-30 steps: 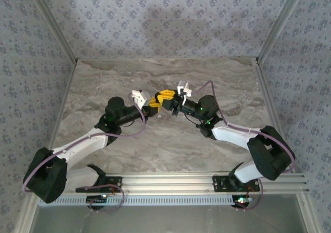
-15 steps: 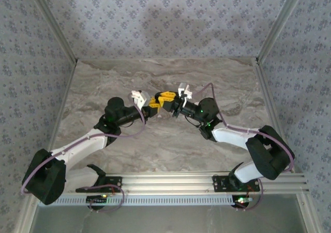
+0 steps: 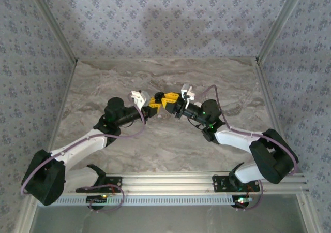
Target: Insert the wireless bluetooth earbuds into the charging case
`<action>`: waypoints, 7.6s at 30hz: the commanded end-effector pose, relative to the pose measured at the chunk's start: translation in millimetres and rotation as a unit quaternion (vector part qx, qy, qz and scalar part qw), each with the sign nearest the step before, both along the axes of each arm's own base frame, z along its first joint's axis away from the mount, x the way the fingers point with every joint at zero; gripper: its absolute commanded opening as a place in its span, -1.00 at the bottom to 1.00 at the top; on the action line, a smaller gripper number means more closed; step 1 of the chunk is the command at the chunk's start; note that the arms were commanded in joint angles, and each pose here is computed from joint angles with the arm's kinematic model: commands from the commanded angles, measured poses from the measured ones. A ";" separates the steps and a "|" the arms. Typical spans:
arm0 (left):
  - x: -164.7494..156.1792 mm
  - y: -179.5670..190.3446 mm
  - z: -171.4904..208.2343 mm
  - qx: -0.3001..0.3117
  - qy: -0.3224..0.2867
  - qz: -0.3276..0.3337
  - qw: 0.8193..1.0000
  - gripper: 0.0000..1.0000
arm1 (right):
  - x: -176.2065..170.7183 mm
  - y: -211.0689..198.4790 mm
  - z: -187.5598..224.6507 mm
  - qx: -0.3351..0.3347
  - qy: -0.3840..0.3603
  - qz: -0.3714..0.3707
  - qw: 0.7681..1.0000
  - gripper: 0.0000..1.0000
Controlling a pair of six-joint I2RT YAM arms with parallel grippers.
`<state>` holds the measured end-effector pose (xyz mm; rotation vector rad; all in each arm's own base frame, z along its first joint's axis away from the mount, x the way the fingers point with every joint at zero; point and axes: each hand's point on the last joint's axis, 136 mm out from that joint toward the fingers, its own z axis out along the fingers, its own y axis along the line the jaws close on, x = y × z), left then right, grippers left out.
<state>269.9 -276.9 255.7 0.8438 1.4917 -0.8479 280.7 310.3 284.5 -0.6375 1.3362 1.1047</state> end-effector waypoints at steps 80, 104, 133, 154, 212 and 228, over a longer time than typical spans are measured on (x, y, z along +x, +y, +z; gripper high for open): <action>0.2 -1.1 15.0 0.043 -0.067 -0.006 0.997 -0.71 | 0.1 -2.3 17.5 -0.065 0.338 0.040 0.938 -0.62; -2.3 -0.9 22.6 0.038 -0.073 -0.009 0.997 -0.71 | 5.4 12.6 1.6 -0.075 0.355 0.062 0.930 -0.82; -2.1 -1.5 23.1 0.039 -0.073 -0.010 0.997 -0.71 | -5.6 18.3 1.0 -0.090 0.363 0.089 0.923 -0.48; -1.2 0.5 22.9 0.041 -0.075 -0.004 0.996 -0.71 | -13.2 0.5 6.4 -0.091 0.366 0.047 0.925 -0.52; -3.9 0.1 21.4 0.041 -0.073 -0.009 0.996 -0.72 | 3.2 11.4 18.3 -0.087 0.348 0.054 0.932 -0.33; -4.2 0.0 22.0 0.040 -0.072 -0.010 0.997 -0.72 | 1.4 22.8 15.6 -0.092 0.351 0.076 0.929 -0.42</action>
